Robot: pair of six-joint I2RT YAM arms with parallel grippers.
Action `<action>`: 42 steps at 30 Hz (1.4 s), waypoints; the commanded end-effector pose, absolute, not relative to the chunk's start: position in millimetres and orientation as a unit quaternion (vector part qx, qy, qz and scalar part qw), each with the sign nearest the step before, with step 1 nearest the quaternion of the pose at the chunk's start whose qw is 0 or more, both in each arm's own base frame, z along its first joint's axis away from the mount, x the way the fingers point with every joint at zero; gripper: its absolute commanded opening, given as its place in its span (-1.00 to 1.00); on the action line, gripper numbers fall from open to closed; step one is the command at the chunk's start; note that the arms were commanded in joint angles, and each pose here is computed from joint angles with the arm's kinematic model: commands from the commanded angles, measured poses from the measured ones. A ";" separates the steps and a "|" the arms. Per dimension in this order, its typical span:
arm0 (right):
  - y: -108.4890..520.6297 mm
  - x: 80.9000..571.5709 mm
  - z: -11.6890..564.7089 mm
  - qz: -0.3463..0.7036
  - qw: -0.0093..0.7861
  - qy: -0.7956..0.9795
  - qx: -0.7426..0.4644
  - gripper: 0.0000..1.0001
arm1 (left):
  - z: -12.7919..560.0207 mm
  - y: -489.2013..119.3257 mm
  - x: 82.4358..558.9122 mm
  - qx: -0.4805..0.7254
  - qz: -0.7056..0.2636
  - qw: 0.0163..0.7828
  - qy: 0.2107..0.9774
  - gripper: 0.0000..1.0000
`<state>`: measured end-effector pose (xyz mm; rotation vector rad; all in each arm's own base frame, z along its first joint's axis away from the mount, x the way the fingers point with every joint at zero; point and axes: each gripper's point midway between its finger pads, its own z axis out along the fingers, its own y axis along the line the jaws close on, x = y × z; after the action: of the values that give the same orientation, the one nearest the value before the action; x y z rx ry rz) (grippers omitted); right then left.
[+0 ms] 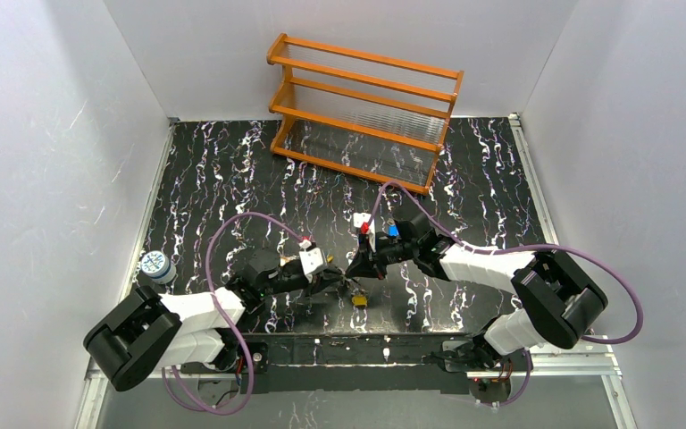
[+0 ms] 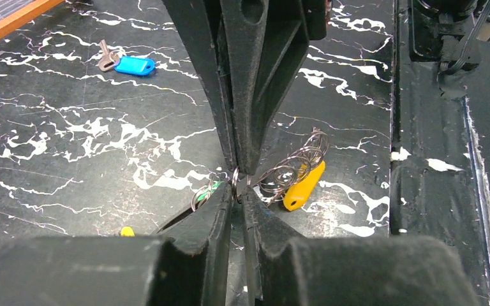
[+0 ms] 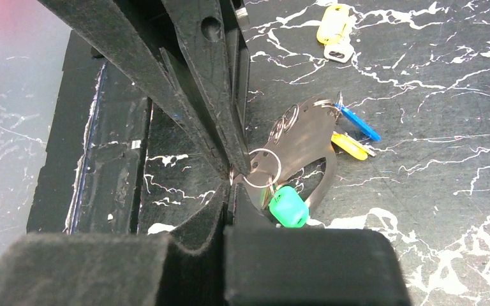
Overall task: Put the keys on the keyring
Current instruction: Adjust the keyring.
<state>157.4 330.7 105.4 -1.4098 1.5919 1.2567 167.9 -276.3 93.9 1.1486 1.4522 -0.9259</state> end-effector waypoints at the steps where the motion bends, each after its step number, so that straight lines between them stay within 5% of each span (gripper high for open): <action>1: 335.2 156.3 127.2 0.492 0.357 0.574 -0.549 -0.97 | 110.5 -283.7 181.0 0.471 -0.374 0.538 0.591 -0.80; 7: 334.6 154.6 128.2 0.494 0.358 0.569 -0.552 -0.97 | 107.4 -283.7 185.1 0.462 -0.369 0.536 0.603 -0.78; 9: 334.2 154.5 128.1 0.494 0.358 0.569 -0.552 -0.97 | 107.6 -284.5 184.3 0.465 -0.370 0.535 0.600 -0.99; 16: 333.5 157.3 126.3 0.486 0.356 0.579 -0.549 -0.95 | 109.3 -278.6 187.2 0.458 -0.356 0.549 0.602 -1.00; 24: 321.8 164.3 123.1 0.452 0.396 0.596 -0.533 -0.21 | 120.5 -263.3 185.4 0.444 -0.335 0.586 0.589 -1.00; 32: 325.7 155.7 120.4 0.479 0.374 0.593 -0.529 -0.55 | 129.3 -260.7 179.4 0.448 -0.338 0.601 0.569 -1.00; 42: 326.5 174.6 146.2 0.442 0.447 0.587 -0.510 -0.27 | 132.6 -261.9 173.8 0.456 -0.347 0.603 0.555 -1.00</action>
<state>158.5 322.4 114.4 -1.3229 1.5708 1.1791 177.2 -260.2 117.1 1.0498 1.3747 -0.8001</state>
